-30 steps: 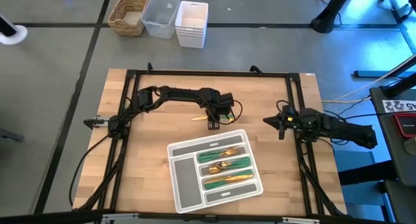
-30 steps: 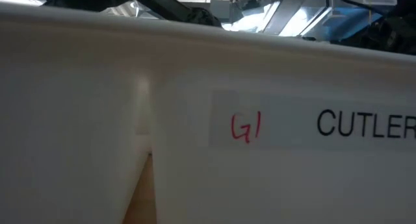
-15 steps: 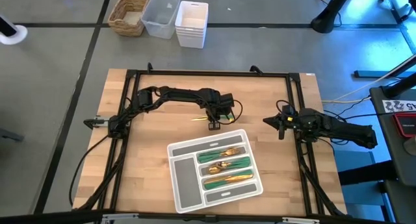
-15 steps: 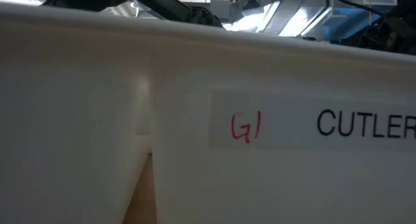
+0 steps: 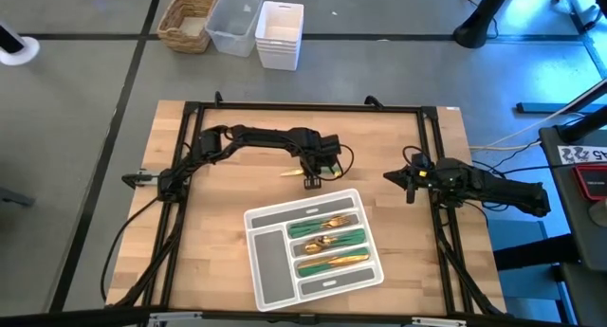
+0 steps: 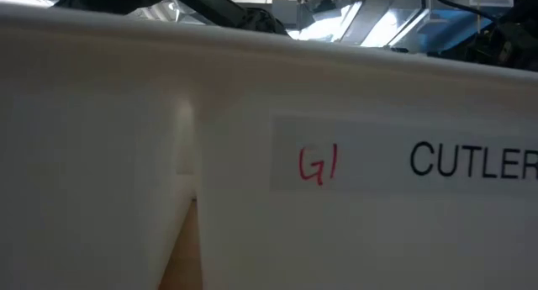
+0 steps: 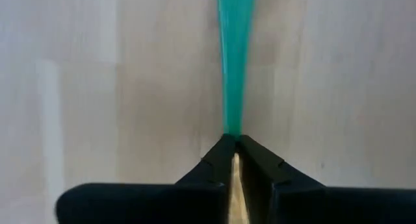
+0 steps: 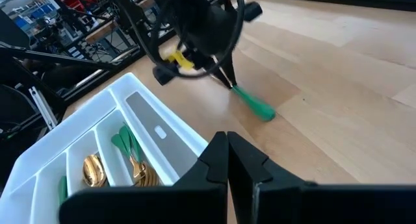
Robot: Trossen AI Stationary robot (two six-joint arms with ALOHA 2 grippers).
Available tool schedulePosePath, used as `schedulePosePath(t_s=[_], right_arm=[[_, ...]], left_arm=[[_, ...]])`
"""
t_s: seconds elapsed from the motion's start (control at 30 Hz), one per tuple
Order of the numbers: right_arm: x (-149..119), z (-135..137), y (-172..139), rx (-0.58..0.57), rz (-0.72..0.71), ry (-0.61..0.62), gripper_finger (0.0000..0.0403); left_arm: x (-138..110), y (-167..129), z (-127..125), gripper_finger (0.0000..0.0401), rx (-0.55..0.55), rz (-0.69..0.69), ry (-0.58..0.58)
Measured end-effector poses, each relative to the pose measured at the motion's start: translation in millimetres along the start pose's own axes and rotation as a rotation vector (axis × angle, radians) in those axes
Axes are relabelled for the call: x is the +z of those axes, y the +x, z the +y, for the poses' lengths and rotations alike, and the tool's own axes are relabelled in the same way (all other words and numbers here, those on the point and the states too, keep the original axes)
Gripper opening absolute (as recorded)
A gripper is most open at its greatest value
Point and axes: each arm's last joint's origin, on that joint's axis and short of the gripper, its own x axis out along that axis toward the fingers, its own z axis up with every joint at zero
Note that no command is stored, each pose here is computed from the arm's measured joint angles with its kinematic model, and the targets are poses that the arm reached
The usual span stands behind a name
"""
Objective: Sort silverware
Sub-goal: Put the green spoon into the white silverware tray
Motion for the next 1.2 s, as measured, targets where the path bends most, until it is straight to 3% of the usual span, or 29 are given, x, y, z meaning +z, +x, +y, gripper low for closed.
schedulePosePath(t_s=[0.27, 0.5, 0.77, 0.93, 1.2], right_arm=[[0.0, 0.0, 0.0, 0.000, 0.000, 0.000, 0.0001], [0.0, 0.0, 0.0, 0.000, 0.000, 0.000, 0.0001], [0.0, 0.0, 0.0, 0.000, 0.000, 0.000, 0.0001], [0.0, 0.0, 0.0, 0.000, 0.000, 0.000, 0.0001], [0.0, 0.0, 0.0, 0.000, 0.000, 0.000, 0.0001]], left_arm=[[0.3, -7.8, 4.7, 0.0000, 0.005, -0.016, -0.012], [1.1, -8.3, 4.1, 0.0013, 0.009, -0.023, 0.028], [9.7, -7.9, 7.0, 0.0063, 0.075, -0.098, 0.121], [7.6, -1.5, 6.4, 0.0099, 0.068, -0.071, 0.115], [5.7, -1.9, 8.7, 0.0109, 0.065, -0.055, 0.089]])
